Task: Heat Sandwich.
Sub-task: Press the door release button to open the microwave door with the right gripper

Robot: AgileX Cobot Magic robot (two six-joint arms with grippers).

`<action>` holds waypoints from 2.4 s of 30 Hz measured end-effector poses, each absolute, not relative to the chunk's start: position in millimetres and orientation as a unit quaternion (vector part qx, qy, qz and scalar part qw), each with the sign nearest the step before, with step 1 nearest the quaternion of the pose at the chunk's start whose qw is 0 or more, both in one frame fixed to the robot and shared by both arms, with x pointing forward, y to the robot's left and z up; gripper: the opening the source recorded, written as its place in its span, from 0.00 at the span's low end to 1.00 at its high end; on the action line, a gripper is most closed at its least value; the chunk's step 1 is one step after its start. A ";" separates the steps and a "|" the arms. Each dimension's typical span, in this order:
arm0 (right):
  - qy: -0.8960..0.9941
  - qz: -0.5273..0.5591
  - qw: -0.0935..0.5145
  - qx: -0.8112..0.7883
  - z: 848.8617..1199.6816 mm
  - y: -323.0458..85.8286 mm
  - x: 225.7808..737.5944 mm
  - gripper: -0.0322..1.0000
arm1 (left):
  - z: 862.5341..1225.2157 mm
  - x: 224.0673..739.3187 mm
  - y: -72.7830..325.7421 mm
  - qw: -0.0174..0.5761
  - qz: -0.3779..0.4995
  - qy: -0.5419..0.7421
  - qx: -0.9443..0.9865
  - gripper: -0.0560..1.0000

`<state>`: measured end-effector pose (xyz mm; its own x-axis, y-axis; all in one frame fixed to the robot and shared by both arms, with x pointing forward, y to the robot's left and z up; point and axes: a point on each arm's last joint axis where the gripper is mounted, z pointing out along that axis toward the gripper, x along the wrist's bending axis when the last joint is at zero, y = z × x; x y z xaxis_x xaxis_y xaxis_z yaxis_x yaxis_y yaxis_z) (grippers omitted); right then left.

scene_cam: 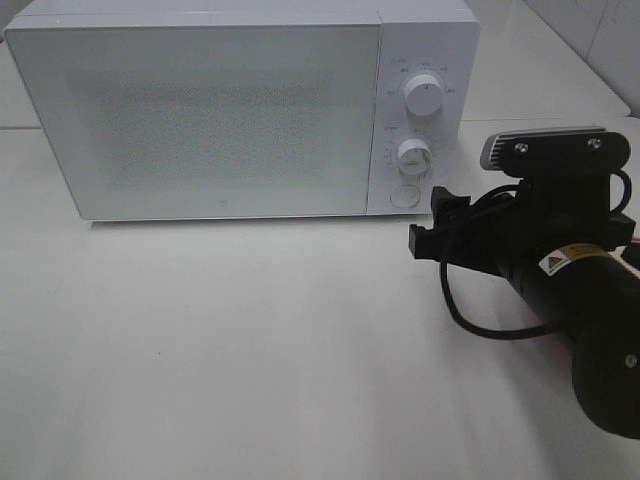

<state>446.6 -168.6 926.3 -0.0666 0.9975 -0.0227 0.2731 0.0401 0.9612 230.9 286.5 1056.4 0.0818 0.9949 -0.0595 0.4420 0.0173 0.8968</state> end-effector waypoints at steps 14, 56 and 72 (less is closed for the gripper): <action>0.581 0.434 0.414 0.550 924.4 -159.6 442.2 0.76 | 1056.4 230.9 286.5 0.406 0.340 0.586 0.613 0.97; 0.104 0.542 0.007 0.834 912.5 -155.1 438.5 0.04 | 1056.4 230.9 286.5 0.406 0.340 0.586 0.613 0.97; 0.085 0.535 -0.038 0.840 900.7 -146.0 483.3 0.04 | 1056.4 230.9 286.5 0.406 0.340 0.586 0.613 0.97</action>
